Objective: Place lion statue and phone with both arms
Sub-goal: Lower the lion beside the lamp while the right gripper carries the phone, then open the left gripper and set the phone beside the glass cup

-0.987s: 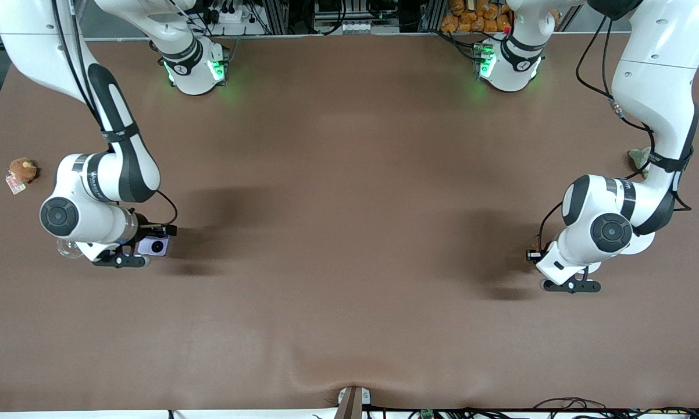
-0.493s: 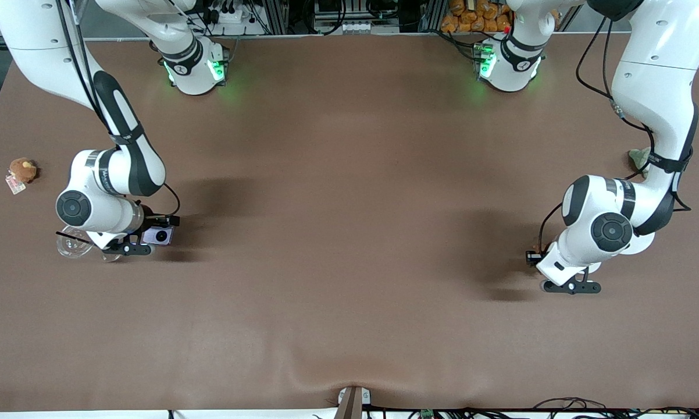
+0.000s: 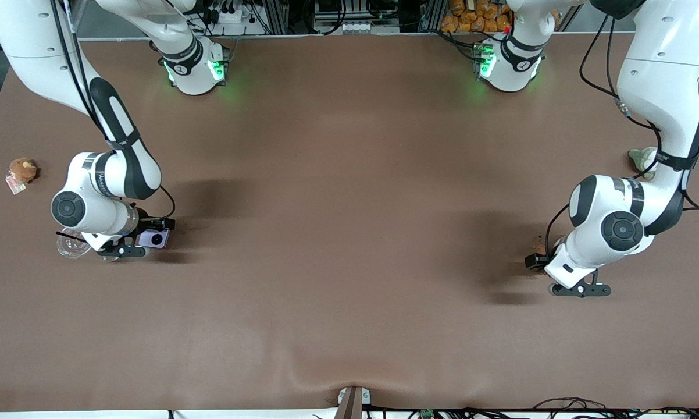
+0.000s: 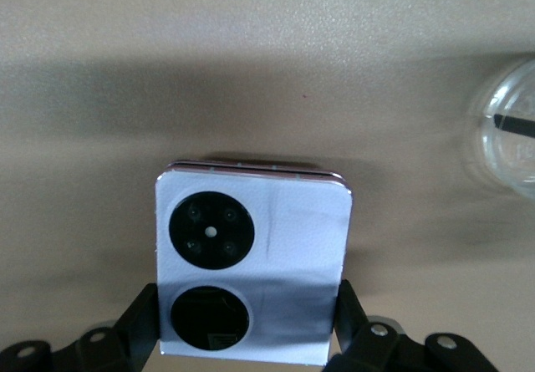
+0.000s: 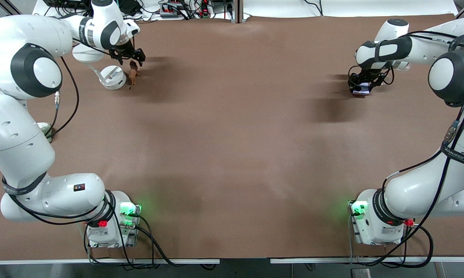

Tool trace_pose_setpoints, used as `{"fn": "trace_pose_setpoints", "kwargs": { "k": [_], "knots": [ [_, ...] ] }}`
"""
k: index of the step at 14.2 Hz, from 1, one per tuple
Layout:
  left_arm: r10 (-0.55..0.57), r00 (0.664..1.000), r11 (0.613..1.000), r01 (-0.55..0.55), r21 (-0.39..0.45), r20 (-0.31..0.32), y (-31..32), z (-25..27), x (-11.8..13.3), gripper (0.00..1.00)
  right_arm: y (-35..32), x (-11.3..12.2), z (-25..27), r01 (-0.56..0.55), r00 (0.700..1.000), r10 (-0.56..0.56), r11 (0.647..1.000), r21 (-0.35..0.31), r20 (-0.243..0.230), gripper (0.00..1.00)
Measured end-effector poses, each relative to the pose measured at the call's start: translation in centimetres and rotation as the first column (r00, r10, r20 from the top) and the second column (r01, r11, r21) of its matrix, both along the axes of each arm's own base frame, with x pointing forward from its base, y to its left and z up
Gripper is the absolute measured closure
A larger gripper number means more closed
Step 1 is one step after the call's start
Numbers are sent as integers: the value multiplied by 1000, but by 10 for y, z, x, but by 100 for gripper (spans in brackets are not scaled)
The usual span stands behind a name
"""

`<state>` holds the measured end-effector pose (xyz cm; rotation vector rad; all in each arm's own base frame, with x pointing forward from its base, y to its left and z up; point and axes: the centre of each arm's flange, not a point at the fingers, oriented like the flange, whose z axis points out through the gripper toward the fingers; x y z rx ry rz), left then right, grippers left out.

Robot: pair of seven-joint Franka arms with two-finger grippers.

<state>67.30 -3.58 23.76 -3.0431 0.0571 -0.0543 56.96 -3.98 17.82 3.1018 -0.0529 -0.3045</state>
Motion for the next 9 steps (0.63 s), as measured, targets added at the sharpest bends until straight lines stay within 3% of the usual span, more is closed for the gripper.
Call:
{"fn": "trace_pose_setpoints", "kwargs": {
  "k": [6, 8, 9],
  "knots": [
    [-37, 999, 999, 37, 9, 29, -31, 64, -3, 0, -8, 0, -13, 5, 1000, -5, 1000, -1, 17, 14],
    [-43, 999, 999, 42, 26, 27, -37, 92, -7, 0, -8, 1, -13, 5, 1000, -5, 1000, -1, 17, 1],
    [-44, 999, 998, 43, 39, 24, -39, 110, -10, 0, -8, 1, -13, 4, 1000, -4, 1000, -1, 17, 0]
  ]
}}
